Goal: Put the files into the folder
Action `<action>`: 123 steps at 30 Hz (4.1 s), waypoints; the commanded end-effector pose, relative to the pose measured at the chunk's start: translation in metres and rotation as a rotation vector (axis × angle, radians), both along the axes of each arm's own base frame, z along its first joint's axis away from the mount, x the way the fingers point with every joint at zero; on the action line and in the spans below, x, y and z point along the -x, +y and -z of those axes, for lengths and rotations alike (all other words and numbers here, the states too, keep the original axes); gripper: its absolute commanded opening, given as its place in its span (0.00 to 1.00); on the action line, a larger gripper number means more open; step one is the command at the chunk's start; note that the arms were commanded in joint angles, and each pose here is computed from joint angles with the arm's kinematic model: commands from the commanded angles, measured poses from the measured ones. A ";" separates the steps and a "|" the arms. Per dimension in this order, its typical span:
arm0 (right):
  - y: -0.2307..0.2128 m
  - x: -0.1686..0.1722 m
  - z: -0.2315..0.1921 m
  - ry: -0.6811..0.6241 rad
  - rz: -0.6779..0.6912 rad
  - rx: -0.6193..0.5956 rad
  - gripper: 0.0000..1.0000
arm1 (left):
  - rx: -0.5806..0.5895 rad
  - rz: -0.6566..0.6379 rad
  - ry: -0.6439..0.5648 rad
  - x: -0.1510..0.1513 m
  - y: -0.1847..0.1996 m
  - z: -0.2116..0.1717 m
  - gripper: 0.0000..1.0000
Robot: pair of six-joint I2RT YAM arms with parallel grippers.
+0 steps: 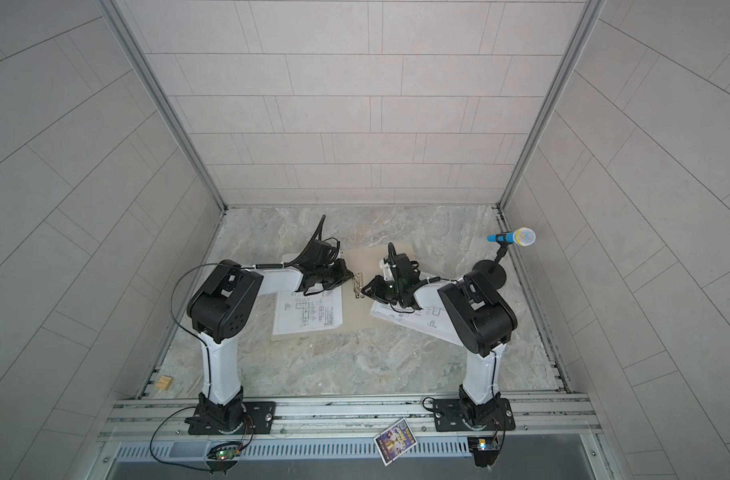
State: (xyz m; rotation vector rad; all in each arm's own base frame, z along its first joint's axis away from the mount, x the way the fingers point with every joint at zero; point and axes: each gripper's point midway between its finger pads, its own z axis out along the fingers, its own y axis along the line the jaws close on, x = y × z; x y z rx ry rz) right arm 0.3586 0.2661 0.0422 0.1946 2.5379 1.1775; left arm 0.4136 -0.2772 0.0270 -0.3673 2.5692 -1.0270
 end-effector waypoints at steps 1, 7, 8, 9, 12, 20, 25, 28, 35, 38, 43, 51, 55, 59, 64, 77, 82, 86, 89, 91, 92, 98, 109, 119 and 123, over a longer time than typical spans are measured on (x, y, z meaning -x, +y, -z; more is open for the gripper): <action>0.013 0.005 0.000 0.023 -0.025 -0.020 0.23 | -0.039 0.000 0.050 0.009 0.008 0.023 0.02; 0.014 0.005 0.012 0.062 -0.018 0.002 0.23 | -0.041 0.001 0.049 0.010 0.009 0.022 0.02; 0.014 0.005 0.014 0.066 -0.019 0.002 0.23 | -0.042 0.002 0.048 0.010 0.009 0.022 0.02; 0.014 0.005 0.014 0.068 -0.019 0.003 0.22 | -0.043 0.001 0.050 0.010 0.009 0.023 0.02; 0.014 0.005 0.016 0.073 -0.018 0.004 0.20 | -0.039 0.002 0.050 0.010 0.008 0.023 0.02; 0.018 0.004 0.019 0.088 -0.018 -0.017 0.13 | -0.040 0.004 0.051 0.010 0.008 0.023 0.02; 0.019 0.004 0.021 0.095 -0.013 -0.033 0.09 | -0.039 0.003 0.053 0.010 0.008 0.024 0.02; 0.020 0.004 0.021 0.097 -0.014 -0.040 0.07 | -0.042 0.003 0.055 0.011 0.009 0.025 0.02; 0.018 0.007 0.028 0.113 -0.012 -0.032 0.01 | -0.043 0.002 0.054 0.011 0.009 0.025 0.02; 0.015 0.010 0.036 0.129 -0.010 -0.020 0.00 | -0.042 0.000 0.055 0.010 0.009 0.025 0.02; 0.004 0.017 0.058 0.175 0.006 0.001 0.00 | -0.041 0.003 0.056 0.011 0.009 0.026 0.02; -0.017 0.024 0.078 0.208 0.059 0.038 0.00 | -0.043 0.002 0.058 0.011 0.009 0.028 0.02; -0.030 0.027 0.085 0.217 0.079 0.118 0.00 | -0.047 0.001 0.058 0.010 0.009 0.029 0.02; -0.043 0.033 0.091 0.243 0.073 0.222 0.00 | -0.051 0.001 0.062 0.010 0.009 0.031 0.02; -0.051 0.036 0.100 0.279 0.086 0.252 0.00 | -0.049 0.003 0.062 0.010 0.009 0.031 0.02; -0.069 0.038 0.121 0.370 0.205 0.182 0.00 | -0.047 0.010 0.061 0.010 0.008 0.032 0.02; -0.073 0.033 0.121 0.357 0.272 0.108 0.00 | -0.048 0.009 0.065 0.011 0.008 0.034 0.02; -0.072 0.029 0.117 0.329 0.294 0.080 0.00 | -0.047 0.011 0.064 0.011 0.007 0.034 0.02; -0.069 0.024 0.114 0.316 0.286 0.060 0.00 | -0.045 0.011 0.065 0.011 0.007 0.034 0.02; -0.069 0.024 0.115 0.319 0.281 0.070 0.00 | -0.043 0.012 0.063 0.010 0.006 0.034 0.02; -0.069 0.025 0.117 0.324 0.277 0.078 0.00 | -0.044 0.014 0.064 0.011 0.005 0.034 0.02; -0.075 0.034 0.129 0.376 0.276 0.128 0.00 | -0.048 0.016 0.065 0.011 0.002 0.036 0.02; -0.043 0.032 0.103 0.325 0.193 0.116 0.00 | -0.102 0.046 0.080 0.007 -0.009 0.043 0.02; -0.027 0.039 0.100 0.320 0.158 0.096 0.00 | -0.164 0.067 0.081 0.008 -0.003 0.044 0.00; -0.027 0.040 0.099 0.318 0.160 0.099 0.00 | -0.181 0.069 0.091 0.010 0.000 0.048 0.00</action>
